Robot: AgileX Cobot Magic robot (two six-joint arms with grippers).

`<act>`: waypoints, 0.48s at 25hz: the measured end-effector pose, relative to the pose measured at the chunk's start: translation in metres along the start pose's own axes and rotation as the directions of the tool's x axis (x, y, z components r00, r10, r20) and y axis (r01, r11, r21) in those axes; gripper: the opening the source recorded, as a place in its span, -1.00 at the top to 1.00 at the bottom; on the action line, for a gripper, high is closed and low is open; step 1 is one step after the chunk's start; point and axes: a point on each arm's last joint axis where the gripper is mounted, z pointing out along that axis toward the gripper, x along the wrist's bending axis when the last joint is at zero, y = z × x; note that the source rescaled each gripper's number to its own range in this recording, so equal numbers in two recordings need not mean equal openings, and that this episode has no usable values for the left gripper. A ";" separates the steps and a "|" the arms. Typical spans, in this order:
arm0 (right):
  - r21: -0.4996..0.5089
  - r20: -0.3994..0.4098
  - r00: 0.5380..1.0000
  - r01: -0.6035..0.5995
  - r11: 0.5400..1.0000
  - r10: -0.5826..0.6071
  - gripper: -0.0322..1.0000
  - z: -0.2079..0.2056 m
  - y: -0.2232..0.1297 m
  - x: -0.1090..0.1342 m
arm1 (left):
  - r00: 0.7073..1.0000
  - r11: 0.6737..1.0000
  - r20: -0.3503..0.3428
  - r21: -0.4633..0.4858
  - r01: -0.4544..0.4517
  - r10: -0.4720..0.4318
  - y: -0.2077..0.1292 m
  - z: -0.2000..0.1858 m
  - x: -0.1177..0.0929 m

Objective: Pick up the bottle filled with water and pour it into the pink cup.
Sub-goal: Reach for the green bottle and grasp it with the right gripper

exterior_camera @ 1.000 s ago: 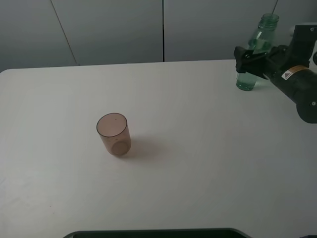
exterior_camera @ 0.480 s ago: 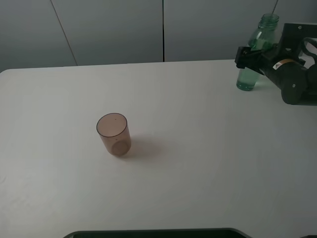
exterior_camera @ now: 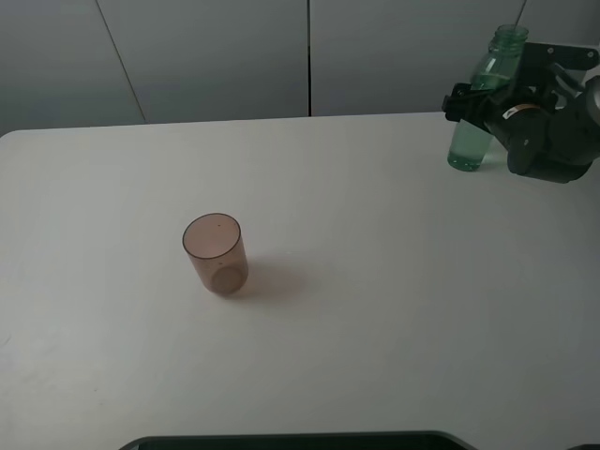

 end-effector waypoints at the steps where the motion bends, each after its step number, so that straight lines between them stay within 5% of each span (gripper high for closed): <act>1: 0.005 0.002 1.000 -0.001 1.000 0.001 -1.00 0.000 -0.001 0.000 | 1.000 1.000 0.000 0.000 0.000 0.000 0.000 0.000 0.000; 5: 0.007 0.003 1.000 0.023 1.000 -0.023 -1.00 0.000 -0.001 0.000 | 1.000 1.000 0.000 0.000 0.000 0.000 0.000 0.000 0.000; 6: 0.007 0.003 1.000 0.025 1.000 -0.025 -0.84 0.000 -0.001 0.000 | 1.000 1.000 0.000 0.000 0.000 0.000 0.000 0.000 0.000; 8: 0.009 0.003 1.000 0.027 1.000 -0.027 0.08 0.000 -0.002 0.000 | 1.000 1.000 0.000 0.000 0.000 0.000 0.000 0.000 0.000; 9: 0.007 0.003 1.000 0.027 1.000 -0.027 0.89 0.000 -0.001 0.000 | 1.000 1.000 0.000 0.000 0.000 0.000 0.000 0.000 0.000; 12: 0.007 0.002 1.000 0.031 0.999 -0.031 0.94 0.001 -0.001 0.000 | 1.000 1.000 0.000 0.000 -0.002 0.002 0.000 0.000 0.000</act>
